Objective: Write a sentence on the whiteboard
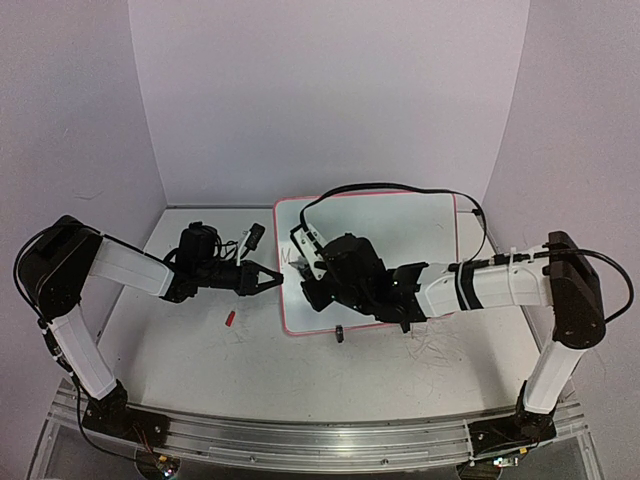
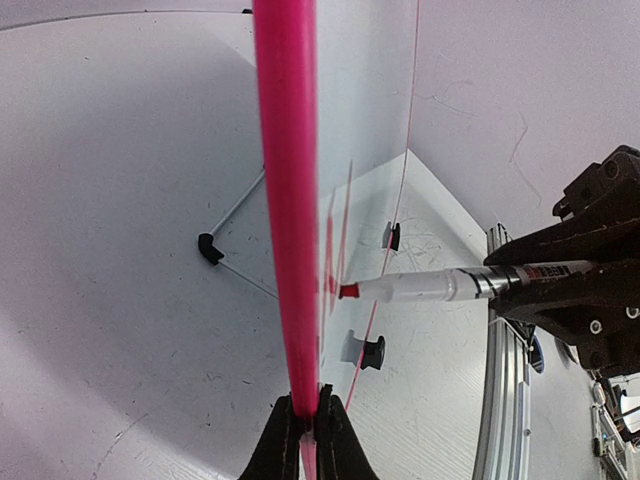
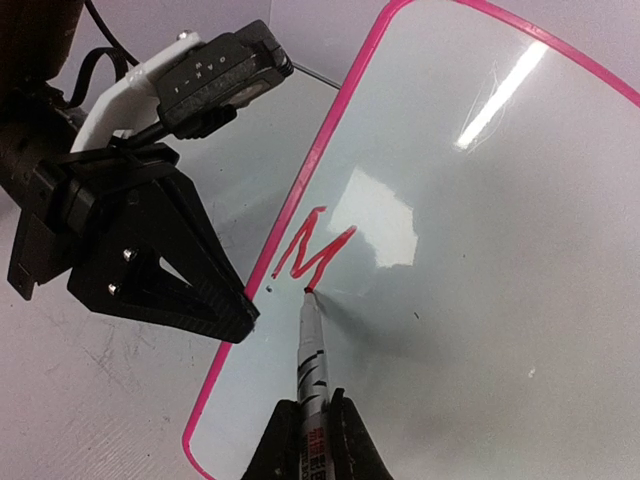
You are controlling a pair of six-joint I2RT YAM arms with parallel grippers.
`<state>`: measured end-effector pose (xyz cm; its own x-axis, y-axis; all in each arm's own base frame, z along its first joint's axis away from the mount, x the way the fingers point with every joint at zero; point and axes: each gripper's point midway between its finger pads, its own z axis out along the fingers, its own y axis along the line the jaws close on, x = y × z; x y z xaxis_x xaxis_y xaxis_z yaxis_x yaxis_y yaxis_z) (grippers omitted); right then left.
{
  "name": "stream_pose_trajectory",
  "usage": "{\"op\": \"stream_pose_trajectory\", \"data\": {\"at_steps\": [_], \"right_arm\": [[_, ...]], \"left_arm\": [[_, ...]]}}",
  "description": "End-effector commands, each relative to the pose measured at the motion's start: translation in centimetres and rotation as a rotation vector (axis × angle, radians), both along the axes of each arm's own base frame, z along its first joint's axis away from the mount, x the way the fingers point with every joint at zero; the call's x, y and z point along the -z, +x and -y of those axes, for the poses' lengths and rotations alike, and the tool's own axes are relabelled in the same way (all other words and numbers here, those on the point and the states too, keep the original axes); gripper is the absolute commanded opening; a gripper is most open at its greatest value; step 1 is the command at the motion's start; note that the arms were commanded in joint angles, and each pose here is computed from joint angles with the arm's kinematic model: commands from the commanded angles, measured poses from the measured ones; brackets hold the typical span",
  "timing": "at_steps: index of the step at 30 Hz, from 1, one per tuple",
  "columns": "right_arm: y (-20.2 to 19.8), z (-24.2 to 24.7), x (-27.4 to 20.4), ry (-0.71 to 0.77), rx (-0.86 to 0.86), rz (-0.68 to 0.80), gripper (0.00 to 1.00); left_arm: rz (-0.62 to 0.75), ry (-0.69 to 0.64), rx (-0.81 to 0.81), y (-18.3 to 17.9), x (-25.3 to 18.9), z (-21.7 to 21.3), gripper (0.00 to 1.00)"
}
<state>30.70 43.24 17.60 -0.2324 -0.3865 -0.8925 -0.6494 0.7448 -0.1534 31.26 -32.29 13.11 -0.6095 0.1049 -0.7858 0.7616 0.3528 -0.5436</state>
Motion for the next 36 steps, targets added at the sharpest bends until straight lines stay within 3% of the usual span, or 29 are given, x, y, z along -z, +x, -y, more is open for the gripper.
{"op": "stream_pose_trajectory", "data": {"at_steps": [1,29,36], "right_arm": [[0.2,1.2,-0.1,-0.017,0.038,-0.007,0.0],[0.4,0.9,-1.2,-0.002,0.035,0.01,0.0],[-1.4,1.6,-9.4,0.154,-0.042,0.104,0.0]], "left_arm": [[0.09,-0.039,0.033,0.0,-2.9,0.6,0.0],[0.094,-0.036,0.029,0.1,-2.9,0.5,0.0],[0.09,-0.034,0.021,0.1,-2.9,0.4,0.0]]}}
